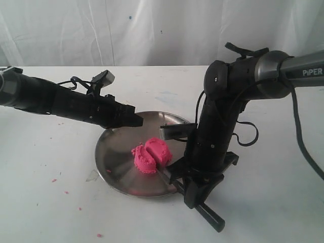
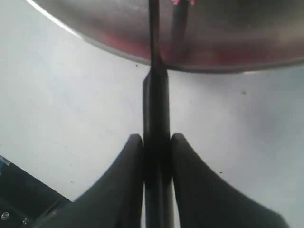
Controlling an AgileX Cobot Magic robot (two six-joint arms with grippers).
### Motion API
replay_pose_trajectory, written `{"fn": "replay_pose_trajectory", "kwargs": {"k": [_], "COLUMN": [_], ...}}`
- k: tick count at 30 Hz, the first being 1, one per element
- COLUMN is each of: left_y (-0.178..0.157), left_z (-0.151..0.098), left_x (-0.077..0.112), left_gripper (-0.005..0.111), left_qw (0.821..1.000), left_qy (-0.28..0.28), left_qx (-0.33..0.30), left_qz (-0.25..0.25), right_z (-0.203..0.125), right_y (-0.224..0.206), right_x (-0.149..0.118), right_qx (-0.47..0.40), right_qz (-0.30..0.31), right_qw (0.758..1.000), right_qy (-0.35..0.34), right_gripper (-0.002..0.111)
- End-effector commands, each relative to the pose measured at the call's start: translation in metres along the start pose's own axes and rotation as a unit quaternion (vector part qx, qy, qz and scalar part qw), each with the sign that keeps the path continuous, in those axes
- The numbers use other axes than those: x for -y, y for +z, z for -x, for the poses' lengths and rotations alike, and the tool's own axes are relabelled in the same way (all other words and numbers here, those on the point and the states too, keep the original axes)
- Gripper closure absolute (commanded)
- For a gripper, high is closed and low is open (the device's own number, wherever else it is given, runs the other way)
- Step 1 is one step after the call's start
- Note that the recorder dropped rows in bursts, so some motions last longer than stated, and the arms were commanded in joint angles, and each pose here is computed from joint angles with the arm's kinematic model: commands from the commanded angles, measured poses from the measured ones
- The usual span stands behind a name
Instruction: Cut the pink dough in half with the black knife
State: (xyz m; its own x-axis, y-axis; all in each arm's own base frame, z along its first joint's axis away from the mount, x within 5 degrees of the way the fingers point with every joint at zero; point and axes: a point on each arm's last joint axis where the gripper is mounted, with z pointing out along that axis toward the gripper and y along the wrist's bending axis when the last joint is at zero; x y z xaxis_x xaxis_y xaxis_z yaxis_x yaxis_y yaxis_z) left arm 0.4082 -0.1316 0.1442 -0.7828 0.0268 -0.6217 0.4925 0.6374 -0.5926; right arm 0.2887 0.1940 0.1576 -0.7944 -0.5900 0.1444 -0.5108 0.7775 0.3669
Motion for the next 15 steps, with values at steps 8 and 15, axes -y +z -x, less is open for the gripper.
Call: {"fn": "replay_pose_trajectory", "kwargs": {"k": [8, 15], "left_y": [-0.023, -0.027], "left_z": [0.017, 0.019], "left_x": [0.024, 0.028], "left_gripper": [0.107, 0.107], "left_qw": [1.0, 1.0], "left_qy": [0.018, 0.02], "left_qx": [-0.001, -0.005], "left_qz": [-0.001, -0.002], "right_z": [0.002, 0.003], "right_y": [0.003, 0.008], "right_x": [-0.012, -0.025], "right_qx": [0.012, 0.011], "right_qz": [-0.009, -0.015], "right_qw": [1.0, 0.999], "right_qy": [-0.013, -0.033], "right_gripper": [0.108, 0.108]}}
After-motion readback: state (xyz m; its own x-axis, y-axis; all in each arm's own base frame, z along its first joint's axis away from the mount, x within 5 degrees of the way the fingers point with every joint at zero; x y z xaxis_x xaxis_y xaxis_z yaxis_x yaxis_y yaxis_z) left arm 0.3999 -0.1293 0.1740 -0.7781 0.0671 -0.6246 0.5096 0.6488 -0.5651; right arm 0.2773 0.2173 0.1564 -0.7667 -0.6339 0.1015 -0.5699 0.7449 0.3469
